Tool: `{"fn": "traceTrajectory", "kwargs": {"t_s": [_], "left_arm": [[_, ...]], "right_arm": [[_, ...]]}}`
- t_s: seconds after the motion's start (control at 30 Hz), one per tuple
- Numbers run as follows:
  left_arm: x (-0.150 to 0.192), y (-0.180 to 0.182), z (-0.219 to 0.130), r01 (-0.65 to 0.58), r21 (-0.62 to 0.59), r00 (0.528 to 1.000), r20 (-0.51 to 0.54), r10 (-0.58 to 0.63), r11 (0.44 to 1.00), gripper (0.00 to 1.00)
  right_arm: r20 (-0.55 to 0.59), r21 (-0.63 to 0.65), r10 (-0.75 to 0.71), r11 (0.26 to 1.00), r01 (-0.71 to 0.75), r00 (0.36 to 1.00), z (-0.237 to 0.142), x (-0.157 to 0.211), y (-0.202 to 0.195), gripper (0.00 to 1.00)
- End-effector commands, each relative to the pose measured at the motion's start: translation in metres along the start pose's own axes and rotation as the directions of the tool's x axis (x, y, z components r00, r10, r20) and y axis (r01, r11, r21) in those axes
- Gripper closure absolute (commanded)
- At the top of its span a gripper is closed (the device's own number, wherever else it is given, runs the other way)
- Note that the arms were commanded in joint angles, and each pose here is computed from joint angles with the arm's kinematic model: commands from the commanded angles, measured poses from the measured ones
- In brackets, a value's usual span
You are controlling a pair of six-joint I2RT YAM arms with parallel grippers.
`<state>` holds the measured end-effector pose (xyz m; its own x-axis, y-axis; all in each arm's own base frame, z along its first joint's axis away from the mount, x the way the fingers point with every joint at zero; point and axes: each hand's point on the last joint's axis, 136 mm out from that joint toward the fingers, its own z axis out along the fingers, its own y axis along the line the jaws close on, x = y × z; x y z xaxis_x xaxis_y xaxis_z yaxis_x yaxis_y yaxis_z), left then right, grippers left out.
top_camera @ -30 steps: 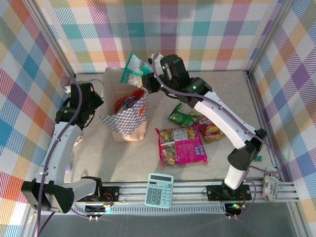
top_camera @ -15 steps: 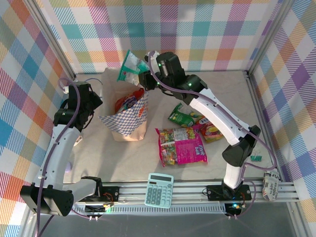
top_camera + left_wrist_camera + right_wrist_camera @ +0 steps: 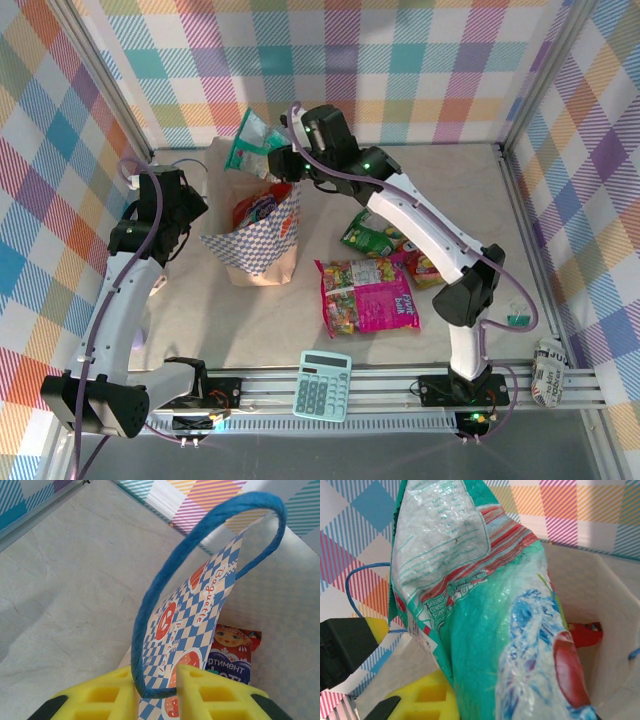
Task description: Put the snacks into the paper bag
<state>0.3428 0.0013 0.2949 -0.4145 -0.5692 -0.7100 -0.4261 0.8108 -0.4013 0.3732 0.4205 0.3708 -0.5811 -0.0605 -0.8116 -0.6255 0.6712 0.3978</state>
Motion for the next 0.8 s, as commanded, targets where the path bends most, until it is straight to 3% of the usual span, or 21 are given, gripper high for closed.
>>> {"fn": "traceTrajectory", "kwargs": {"t_s": [0.0,0.77], "left_arm": [[0.003,0.004,-0.004,-0.020,0.001,1.000,-0.014,0.020,1.000,0.75],[0.003,0.005,-0.002,-0.023,-0.003,1.000,-0.018,0.023,1.000,0.75]], "right_arm": [[0.040,-0.066,0.013,0.998,-0.010,0.999,-0.004,-0.016,0.020,1.00],[-0.074,-0.005,0.022,1.000,-0.022,0.997,0.029,0.016,0.003,1.00]]}}
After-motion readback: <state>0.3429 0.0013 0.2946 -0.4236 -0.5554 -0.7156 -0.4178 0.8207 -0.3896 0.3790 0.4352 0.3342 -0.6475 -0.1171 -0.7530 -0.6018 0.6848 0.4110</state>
